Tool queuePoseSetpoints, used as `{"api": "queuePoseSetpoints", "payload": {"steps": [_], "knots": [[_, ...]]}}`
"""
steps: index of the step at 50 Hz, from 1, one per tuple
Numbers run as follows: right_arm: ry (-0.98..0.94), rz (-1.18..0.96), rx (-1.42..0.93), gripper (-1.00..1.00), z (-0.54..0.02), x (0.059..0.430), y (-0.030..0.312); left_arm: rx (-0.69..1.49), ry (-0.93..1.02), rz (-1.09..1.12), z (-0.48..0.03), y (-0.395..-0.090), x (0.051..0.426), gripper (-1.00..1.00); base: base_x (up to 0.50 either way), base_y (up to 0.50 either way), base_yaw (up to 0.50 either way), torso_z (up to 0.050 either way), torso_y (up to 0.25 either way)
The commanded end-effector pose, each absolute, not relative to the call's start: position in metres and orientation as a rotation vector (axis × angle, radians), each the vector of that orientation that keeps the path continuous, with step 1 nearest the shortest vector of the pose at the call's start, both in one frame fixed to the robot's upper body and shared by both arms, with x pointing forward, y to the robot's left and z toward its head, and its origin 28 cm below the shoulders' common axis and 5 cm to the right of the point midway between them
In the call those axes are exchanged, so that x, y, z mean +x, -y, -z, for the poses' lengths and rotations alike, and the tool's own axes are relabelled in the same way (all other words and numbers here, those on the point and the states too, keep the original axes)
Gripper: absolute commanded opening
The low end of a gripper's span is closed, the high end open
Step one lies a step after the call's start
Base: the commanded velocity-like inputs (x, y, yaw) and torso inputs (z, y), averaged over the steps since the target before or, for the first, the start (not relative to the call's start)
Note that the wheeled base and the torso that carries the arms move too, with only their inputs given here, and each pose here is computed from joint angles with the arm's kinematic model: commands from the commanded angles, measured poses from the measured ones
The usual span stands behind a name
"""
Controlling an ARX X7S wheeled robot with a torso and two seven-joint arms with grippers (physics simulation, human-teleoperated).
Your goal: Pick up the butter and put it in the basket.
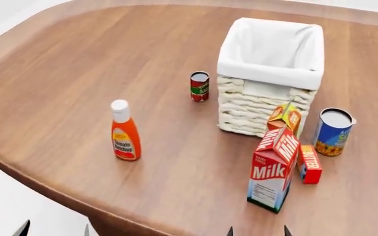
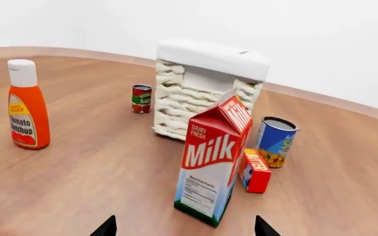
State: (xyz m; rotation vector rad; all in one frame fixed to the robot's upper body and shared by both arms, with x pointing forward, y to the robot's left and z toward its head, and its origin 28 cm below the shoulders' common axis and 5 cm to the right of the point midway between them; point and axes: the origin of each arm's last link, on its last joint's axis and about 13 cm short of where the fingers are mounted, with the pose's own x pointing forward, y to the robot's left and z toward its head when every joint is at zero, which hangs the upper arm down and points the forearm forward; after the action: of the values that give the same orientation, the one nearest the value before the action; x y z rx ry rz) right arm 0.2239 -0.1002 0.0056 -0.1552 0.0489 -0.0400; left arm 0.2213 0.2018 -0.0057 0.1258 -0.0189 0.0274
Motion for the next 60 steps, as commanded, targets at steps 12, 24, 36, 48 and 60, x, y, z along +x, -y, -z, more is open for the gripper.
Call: {"api": "queuePoseSetpoints", "payload": {"steps": [12, 24, 36, 48, 60], "knots": [[-0.055, 0.052, -0.131, 1.00, -0.0070, 0.2233, 0.0975, 0.096, 0.022, -0.032, 0.0053, -0.1999, 0.2207, 1.00, -0.01, 0.02, 0.08, 0.000, 0.000], [-0.046, 0.023, -0.083, 1.00, -0.0070, 0.2240, 0.0960, 0.100, 0.020, -0.028, 0.0067, -0.1998, 0.2205, 1.00, 0.00, 0.00, 0.00, 0.000, 0.000], [-0.031, 0.017, -0.069, 1.00, -0.0102, 0.2221, 0.0969, 0.100, 0.021, -0.025, 0.0066, -0.1994, 0.2196, 1.00, 0.13, -0.42, 0.00, 0.000, 0.000], [-0.028, 0.015, -0.075, 1.00, -0.0115, 0.2222, 0.0961, 0.098, 0.023, -0.025, 0.0060, -0.1995, 0.2194, 1.00, 0.15, -0.48, 0.00, 0.000, 0.000], [-0.028, 0.016, -0.078, 1.00, -0.0112, 0.2233, 0.0959, 0.097, 0.024, -0.023, 0.0056, -0.1992, 0.2192, 1.00, 0.15, -0.48, 0.00, 0.000, 0.000]]}}
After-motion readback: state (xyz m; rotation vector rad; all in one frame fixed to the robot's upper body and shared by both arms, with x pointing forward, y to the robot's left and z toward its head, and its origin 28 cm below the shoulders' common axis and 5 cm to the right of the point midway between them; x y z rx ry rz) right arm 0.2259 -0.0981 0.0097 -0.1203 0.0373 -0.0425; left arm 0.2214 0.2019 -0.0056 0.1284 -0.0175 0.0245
